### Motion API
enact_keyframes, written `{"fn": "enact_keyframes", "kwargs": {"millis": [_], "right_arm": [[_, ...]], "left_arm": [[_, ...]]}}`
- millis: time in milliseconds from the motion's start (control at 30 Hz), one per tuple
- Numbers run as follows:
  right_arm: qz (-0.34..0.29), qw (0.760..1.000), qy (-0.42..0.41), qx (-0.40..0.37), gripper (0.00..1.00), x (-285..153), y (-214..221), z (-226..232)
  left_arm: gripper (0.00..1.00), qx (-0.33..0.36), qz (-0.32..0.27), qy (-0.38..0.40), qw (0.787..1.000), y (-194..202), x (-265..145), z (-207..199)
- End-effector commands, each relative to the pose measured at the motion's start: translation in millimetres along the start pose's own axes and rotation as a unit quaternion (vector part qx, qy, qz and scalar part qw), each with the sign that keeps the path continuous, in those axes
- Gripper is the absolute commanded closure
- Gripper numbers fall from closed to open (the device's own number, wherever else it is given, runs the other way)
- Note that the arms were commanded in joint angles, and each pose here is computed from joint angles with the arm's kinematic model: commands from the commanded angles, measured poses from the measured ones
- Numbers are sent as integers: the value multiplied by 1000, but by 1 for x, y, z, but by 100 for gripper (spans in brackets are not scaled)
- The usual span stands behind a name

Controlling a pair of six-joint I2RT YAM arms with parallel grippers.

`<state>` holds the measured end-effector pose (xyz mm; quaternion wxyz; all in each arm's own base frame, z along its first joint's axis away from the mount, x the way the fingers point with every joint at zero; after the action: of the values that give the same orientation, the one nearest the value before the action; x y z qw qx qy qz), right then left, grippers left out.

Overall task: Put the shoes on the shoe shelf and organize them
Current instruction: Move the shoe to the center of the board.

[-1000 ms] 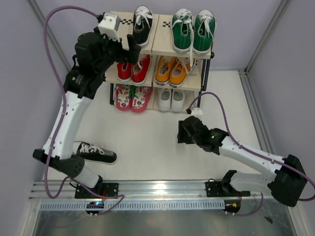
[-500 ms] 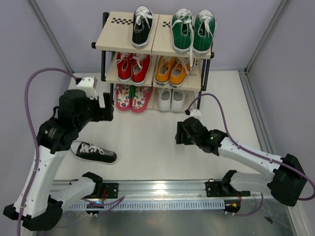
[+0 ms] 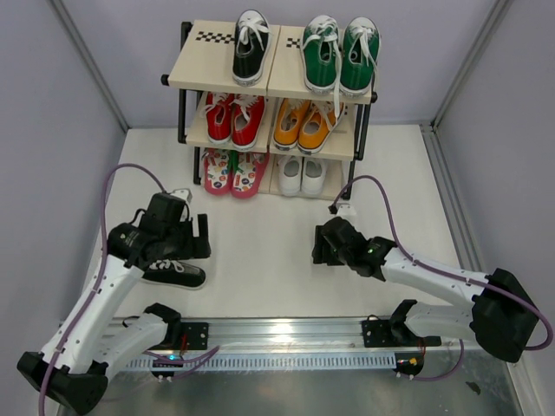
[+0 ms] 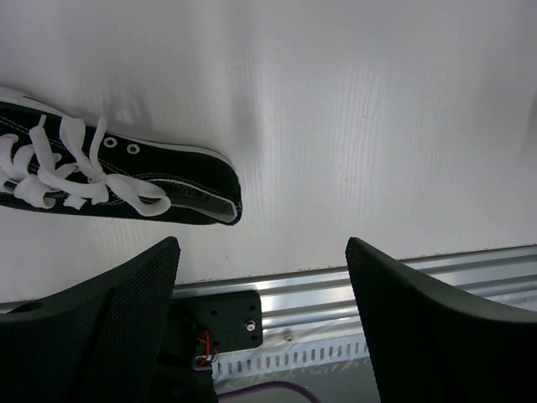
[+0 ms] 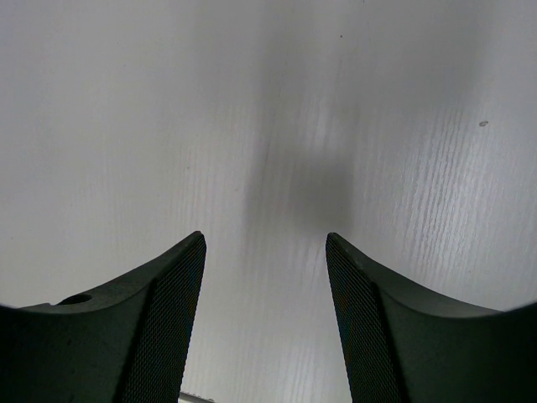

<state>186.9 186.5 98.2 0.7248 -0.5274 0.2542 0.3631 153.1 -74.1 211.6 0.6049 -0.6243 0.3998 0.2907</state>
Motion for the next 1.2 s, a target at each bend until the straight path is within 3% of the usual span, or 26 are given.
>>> {"fn": "enact_keyframes", "kwargs": {"millis": [0,200,400,567,900,1167], "right_arm": [[-31,998,-29,40,36,-4,-12,12],[-32,998,-31,42,36,-4,-11,12],[-28,998,-33,35,36,-1,-8,11],[-29,999,-31,31,36,1,-8,11],[-24,999,-25,28,36,7,-6,12],[-14,999,-25,26,36,13,-5,15]], "left_arm": [[18,-47,-2,34,998,1,11,-13],[20,-98,25,-2,995,20,41,-7],[20,-130,-19,-9,991,6,49,-7],[20,-135,17,-22,990,16,69,-7],[21,-161,18,-46,986,21,69,-5],[29,-198,19,-67,978,31,80,-1]]}}
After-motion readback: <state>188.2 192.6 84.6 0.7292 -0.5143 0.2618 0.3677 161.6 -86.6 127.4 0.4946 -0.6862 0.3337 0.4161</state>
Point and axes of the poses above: each gripper's point midway between its finger pads, its own x axis out along the fingers, its own z axis along the line the jaws close on, y = z × x, the point moved 4 cm from there along -x, back along the fingers, and after that the axes turned 6 degrees about x, right-handed, at the moved point
